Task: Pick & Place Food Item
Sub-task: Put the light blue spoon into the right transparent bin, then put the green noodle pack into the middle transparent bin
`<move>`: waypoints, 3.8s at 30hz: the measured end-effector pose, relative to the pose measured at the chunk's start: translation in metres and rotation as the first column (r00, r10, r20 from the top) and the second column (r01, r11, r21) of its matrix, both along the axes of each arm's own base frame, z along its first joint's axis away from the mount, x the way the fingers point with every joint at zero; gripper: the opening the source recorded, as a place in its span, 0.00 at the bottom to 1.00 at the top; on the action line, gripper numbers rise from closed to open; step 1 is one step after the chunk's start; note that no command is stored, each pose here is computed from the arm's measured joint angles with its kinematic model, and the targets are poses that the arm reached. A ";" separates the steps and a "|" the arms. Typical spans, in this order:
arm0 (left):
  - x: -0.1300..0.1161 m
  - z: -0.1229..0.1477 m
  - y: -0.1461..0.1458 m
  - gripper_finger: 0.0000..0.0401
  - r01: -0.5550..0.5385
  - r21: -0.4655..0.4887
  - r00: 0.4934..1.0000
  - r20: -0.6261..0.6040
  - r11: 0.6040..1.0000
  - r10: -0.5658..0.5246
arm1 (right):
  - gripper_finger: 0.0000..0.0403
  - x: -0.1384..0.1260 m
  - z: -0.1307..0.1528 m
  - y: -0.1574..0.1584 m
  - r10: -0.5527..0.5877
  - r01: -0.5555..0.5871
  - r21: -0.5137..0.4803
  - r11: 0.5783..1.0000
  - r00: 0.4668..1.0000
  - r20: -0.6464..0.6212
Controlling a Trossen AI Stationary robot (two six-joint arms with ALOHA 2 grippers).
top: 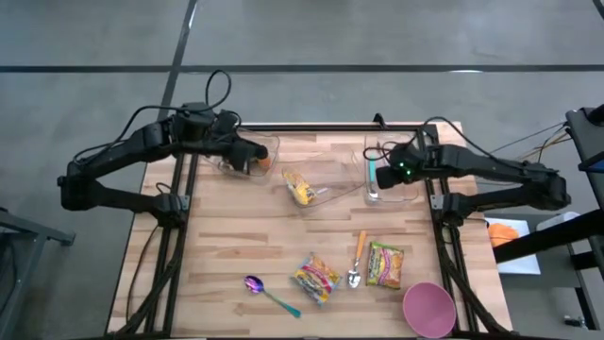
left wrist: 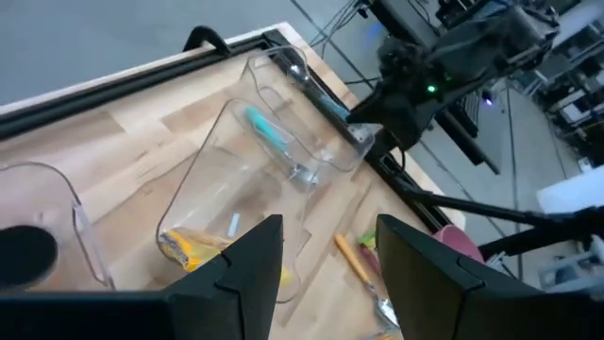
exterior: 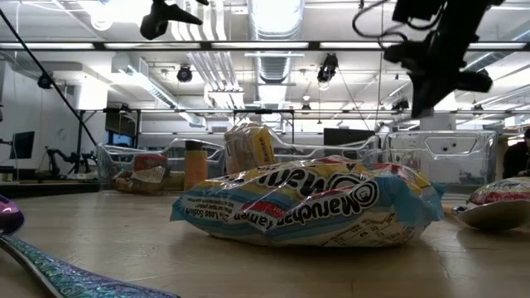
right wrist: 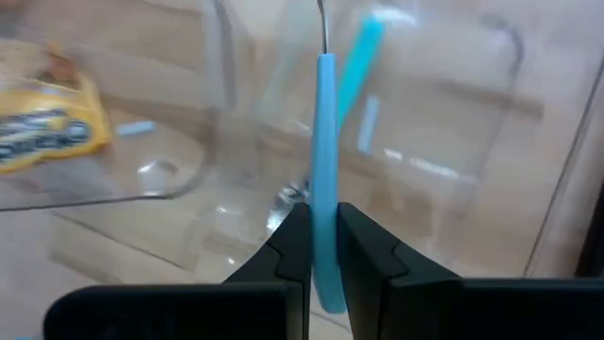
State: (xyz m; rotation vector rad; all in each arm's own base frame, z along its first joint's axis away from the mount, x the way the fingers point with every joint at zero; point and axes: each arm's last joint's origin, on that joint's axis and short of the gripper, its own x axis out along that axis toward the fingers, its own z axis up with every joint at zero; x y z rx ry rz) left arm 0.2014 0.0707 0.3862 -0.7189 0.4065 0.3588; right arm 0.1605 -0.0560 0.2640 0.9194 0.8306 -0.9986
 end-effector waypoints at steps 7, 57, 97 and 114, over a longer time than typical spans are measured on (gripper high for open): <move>0.000 -0.001 0.000 0.44 0.008 0.033 1.000 -0.011 0.999 -0.008 | 0.07 0.007 -0.024 -0.006 -0.063 0.070 0.087 0.994 0.995 -0.079; 0.000 -0.001 0.000 0.44 0.018 0.056 1.000 -0.023 0.998 -0.017 | 0.06 0.062 -0.095 -0.095 0.186 -0.089 0.336 0.938 0.945 -0.269; 0.031 -0.055 -0.045 0.44 0.398 0.194 0.904 0.080 0.896 -0.419 | 0.63 0.001 0.073 0.002 0.524 -0.499 -0.173 0.849 0.835 0.167; 0.026 -0.076 -0.067 0.44 0.482 0.057 0.876 -0.049 0.875 -0.479 | 0.63 0.015 0.056 0.096 0.745 -0.722 0.210 0.659 0.666 -0.047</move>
